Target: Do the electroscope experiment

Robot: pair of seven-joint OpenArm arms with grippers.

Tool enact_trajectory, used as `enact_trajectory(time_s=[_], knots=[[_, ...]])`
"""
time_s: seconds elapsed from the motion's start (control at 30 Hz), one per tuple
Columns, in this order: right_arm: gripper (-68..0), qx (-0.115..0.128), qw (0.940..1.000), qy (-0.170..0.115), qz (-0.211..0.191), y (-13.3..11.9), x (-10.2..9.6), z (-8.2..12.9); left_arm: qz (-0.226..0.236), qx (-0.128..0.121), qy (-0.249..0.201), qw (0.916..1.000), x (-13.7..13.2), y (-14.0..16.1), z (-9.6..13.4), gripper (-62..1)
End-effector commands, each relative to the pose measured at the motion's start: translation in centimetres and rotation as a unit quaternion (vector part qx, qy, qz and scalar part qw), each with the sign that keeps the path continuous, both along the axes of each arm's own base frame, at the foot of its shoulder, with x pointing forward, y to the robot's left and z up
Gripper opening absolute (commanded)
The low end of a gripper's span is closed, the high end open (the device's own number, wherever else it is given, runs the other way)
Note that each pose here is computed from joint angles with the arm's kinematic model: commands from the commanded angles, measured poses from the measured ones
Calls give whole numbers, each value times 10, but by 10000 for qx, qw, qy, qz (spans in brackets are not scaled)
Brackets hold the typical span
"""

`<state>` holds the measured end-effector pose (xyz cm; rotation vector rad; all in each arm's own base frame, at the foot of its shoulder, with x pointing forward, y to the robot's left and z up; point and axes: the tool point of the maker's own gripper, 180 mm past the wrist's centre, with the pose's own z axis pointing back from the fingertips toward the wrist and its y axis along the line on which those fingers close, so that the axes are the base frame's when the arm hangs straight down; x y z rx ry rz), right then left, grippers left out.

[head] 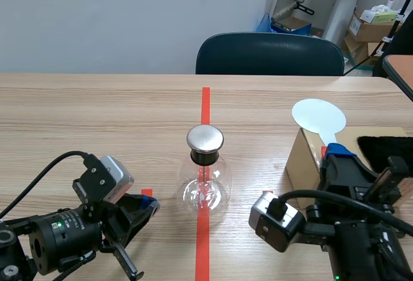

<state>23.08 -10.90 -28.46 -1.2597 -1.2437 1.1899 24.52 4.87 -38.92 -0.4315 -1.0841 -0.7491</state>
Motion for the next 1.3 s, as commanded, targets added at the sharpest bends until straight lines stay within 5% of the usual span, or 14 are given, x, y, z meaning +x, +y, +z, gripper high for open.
enact_trajectory(time_s=[0.0, 0.2, 0.5, 0.93, 1.27], knots=[[-667, 20, 9999, -134, 3, -1, 3, 7, -47, -211, -110, 9997, 2, -11, 11, -584], [-667, 7, 9998, -134, 166, 5, 3, 7, -59, -250, -94, 9996, 2, -16, 11, -584], [-667, -56, 9942, -125, 1063, 37, -1, 6, -58, -248, -99, 9996, 2, -15, 11, -584], [-667, -171, 9686, -115, 2479, 85, -19, 5, -85, -235, -122, 9996, 2, -16, 11, -584], [-667, -208, 9534, -106, 3009, 102, -29, 3, -232, -136, -227, 9994, -1, -18, 11, -584]])
